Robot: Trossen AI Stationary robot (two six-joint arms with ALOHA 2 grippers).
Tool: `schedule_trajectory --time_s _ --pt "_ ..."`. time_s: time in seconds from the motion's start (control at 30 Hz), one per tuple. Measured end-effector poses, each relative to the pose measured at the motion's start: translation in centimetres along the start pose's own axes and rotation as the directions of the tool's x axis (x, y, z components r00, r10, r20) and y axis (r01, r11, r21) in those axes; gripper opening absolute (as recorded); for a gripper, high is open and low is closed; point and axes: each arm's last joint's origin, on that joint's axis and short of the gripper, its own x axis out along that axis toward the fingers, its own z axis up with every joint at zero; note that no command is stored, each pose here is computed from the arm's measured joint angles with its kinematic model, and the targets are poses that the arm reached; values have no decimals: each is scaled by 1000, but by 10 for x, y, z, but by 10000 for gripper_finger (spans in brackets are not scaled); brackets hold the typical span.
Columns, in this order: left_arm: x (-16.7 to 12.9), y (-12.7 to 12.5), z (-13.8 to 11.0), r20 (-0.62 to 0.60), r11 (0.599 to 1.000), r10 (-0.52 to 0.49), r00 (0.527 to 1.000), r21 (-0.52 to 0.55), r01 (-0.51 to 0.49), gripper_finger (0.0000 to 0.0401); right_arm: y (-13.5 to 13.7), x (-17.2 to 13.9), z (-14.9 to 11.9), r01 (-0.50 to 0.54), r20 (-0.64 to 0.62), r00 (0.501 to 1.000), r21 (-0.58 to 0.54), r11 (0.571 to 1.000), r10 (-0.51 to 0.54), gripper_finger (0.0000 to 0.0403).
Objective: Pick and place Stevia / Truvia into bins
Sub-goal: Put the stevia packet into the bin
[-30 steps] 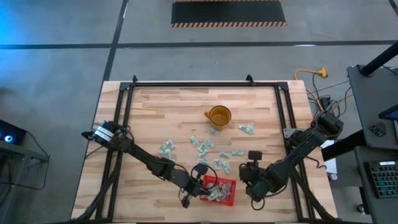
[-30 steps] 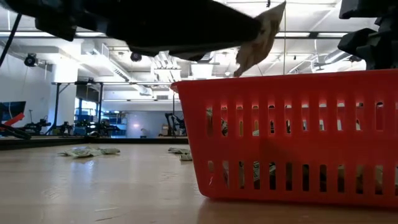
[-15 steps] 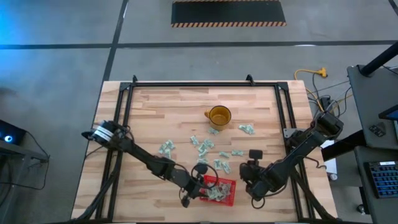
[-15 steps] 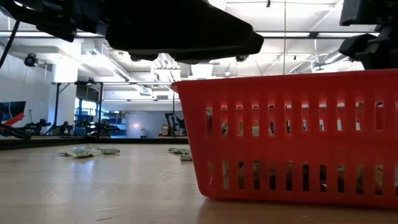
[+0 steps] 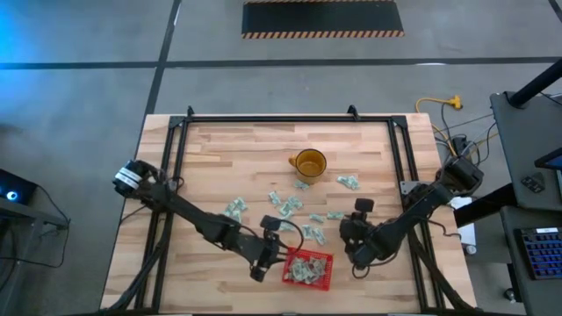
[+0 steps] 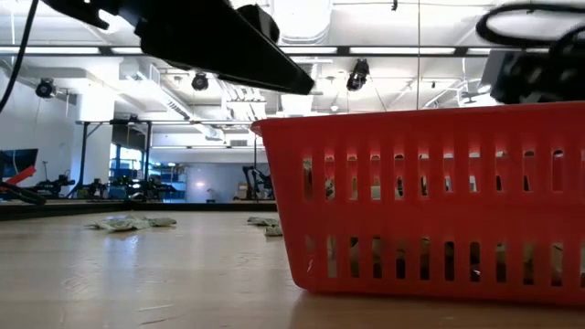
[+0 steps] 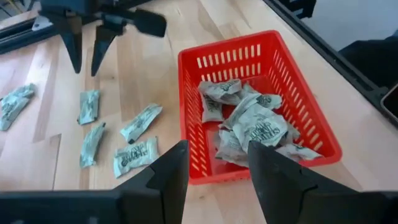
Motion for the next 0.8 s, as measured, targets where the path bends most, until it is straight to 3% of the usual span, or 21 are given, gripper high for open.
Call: schedule_trajectory --time_s 0.2,0.37,0.57,0.8 --pt "-3 1 -2 -19 1000 1 1000 -7 -1 148 -9 17 -7 10 -11 1000 -7 1000 -10 73" --pt "-3 1 -4 -36 1000 0 999 -3 0 148 -18 12 -6 -14 11 1000 21 1000 14 72" --pt "-3 1 -4 -39 1000 0 999 -3 0 148 -28 4 -5 -130 132 984 67 989 121 72" --pt "-3 1 -4 -38 1000 0 999 -3 0 148 -51 14 -18 -304 227 937 148 941 266 72"
